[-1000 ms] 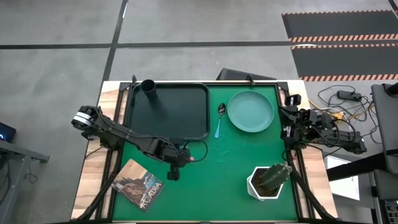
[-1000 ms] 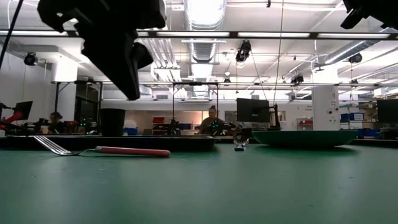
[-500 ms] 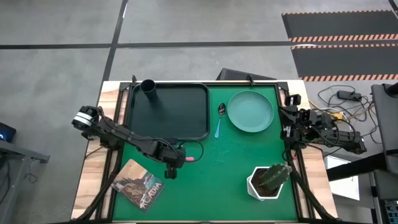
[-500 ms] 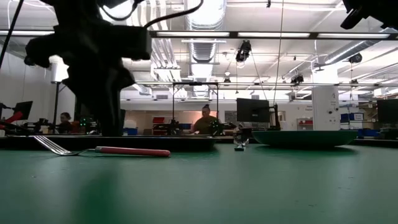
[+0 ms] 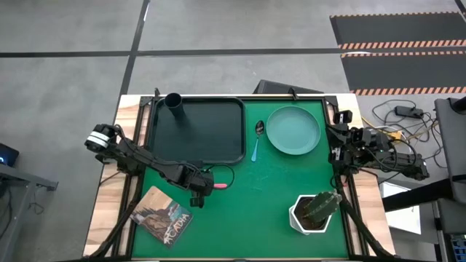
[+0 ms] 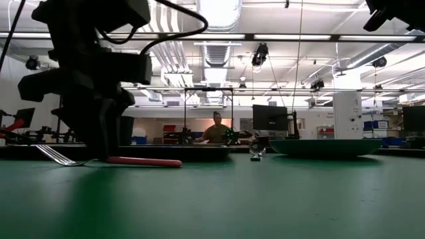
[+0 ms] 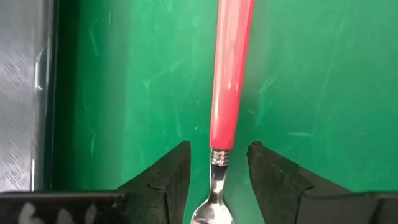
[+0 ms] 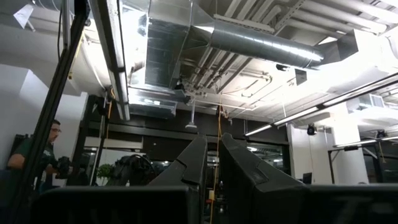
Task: Pick and place plate/cup/fork/spoon on tray
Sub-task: Put the pink fork on the black serving tray to the bottom of the black cup
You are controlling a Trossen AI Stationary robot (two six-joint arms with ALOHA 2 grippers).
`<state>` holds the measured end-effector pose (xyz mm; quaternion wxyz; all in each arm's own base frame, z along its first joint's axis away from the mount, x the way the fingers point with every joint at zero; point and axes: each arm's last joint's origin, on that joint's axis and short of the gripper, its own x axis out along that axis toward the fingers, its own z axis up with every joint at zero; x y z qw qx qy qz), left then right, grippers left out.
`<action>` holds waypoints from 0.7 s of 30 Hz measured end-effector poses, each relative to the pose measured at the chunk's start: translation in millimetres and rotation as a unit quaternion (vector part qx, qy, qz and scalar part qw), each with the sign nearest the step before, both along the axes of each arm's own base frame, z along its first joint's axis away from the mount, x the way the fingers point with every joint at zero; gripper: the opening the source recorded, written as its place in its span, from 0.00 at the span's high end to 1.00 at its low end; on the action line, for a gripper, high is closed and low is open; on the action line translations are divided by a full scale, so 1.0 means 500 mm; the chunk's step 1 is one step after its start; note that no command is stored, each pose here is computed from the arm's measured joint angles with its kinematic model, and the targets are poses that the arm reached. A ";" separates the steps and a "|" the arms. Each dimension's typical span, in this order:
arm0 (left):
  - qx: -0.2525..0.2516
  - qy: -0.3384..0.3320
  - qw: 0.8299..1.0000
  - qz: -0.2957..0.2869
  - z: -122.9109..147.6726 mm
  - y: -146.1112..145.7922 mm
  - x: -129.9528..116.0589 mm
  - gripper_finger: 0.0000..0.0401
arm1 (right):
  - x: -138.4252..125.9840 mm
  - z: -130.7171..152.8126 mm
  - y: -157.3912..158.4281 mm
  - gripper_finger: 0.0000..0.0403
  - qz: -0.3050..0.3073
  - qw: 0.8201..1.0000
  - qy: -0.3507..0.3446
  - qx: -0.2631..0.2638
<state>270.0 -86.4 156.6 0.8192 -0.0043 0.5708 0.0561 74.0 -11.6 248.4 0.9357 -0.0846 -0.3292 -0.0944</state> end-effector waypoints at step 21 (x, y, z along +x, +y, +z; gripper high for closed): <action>-0.003 -0.006 1.000 -0.001 -0.025 0.004 -0.013 0.96 | 0.000 -0.001 0.000 0.92 0.001 1.000 0.002 0.001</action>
